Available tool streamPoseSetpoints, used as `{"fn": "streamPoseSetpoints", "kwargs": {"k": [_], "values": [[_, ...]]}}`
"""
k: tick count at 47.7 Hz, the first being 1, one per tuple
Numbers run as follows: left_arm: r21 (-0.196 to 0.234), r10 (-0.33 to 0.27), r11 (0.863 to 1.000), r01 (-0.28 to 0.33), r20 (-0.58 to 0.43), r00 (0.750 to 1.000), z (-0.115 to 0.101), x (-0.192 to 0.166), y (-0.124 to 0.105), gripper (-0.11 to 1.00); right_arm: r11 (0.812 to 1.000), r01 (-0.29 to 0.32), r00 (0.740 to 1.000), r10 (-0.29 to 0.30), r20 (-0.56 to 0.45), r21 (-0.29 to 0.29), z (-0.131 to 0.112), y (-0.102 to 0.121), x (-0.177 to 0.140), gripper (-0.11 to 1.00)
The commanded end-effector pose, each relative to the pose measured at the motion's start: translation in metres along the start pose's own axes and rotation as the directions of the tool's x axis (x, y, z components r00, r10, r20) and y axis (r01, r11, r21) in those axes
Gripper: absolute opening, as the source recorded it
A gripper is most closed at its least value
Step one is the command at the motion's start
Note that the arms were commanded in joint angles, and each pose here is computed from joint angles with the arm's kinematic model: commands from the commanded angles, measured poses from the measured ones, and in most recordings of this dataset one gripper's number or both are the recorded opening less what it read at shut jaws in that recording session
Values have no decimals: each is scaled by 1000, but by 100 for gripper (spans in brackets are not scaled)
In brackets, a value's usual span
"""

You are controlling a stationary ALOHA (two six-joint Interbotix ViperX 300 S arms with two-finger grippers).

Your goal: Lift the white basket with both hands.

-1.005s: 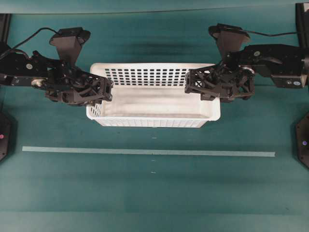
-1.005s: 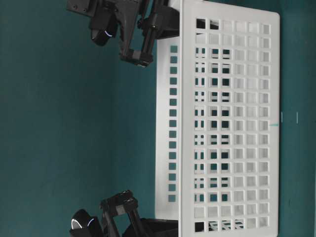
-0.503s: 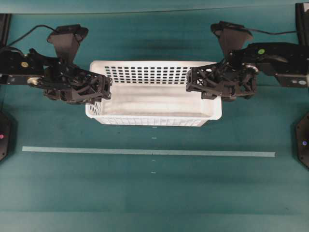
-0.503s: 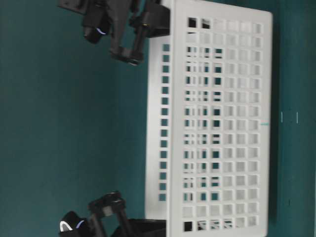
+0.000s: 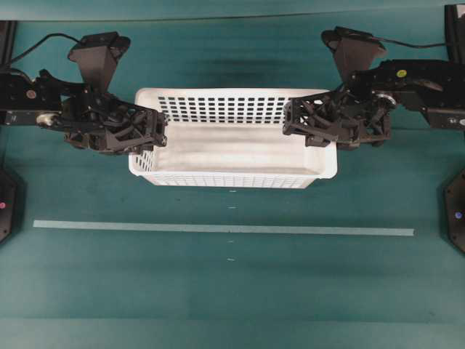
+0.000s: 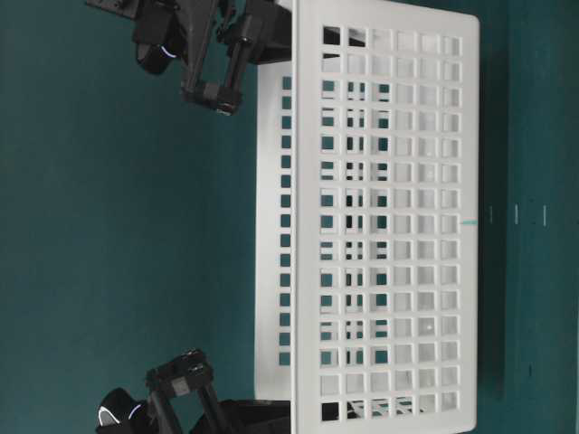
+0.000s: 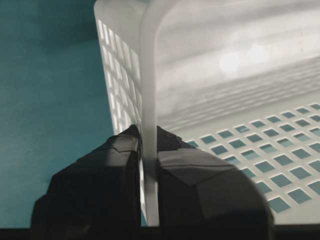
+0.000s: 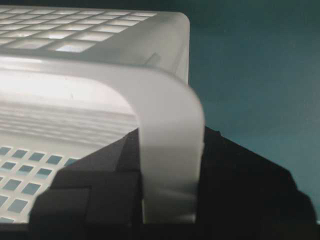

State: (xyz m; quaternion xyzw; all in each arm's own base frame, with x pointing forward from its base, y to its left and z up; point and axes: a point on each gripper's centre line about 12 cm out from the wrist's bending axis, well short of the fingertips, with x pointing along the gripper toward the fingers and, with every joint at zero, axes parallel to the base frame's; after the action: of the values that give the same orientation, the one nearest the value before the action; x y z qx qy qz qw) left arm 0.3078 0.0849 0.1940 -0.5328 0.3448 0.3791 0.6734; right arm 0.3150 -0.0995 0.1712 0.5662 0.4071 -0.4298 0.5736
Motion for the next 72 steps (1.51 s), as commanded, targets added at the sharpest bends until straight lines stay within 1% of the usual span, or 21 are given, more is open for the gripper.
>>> {"fn": "streamPoseSetpoints", "kwargs": {"k": [1,7,12,24,35,39,53,62,66,72], "values": [[21,-43,999,43,3,999,-5,-11,-10,0,999,15,1000,-15,-7,-29,-7,-2,-2,16],[4,-54,999,54,-20,998,-20,-13,-15,0,999,29,999,-30,-22,-45,-16,-6,-1,16],[1,-57,998,57,-39,998,-31,-13,-16,0,998,25,999,-26,-31,-51,-26,-5,-1,16],[22,-58,998,60,-60,996,-44,-15,-14,0,998,27,998,-30,-48,-52,-50,-4,1,16],[22,-65,997,67,-92,994,-64,-16,-19,0,998,22,998,-26,-63,-56,-70,-6,3,16],[20,-67,997,69,-100,993,-68,-16,-20,0,998,27,997,-31,-67,-52,-75,-8,4,16],[44,-70,996,76,-126,990,-84,-18,-23,0,999,20,997,-24,-77,-50,-97,-10,8,16],[29,-59,998,64,-144,988,-95,-15,-23,0,998,7,996,-12,-87,-64,-108,-8,8,16],[33,-57,998,63,-154,986,-101,-15,-23,0,998,0,996,-7,-90,-70,-112,-7,9,16],[38,-54,997,61,-156,986,-103,-13,-23,0,998,7,996,-14,-92,-68,-116,-8,11,16]]}}
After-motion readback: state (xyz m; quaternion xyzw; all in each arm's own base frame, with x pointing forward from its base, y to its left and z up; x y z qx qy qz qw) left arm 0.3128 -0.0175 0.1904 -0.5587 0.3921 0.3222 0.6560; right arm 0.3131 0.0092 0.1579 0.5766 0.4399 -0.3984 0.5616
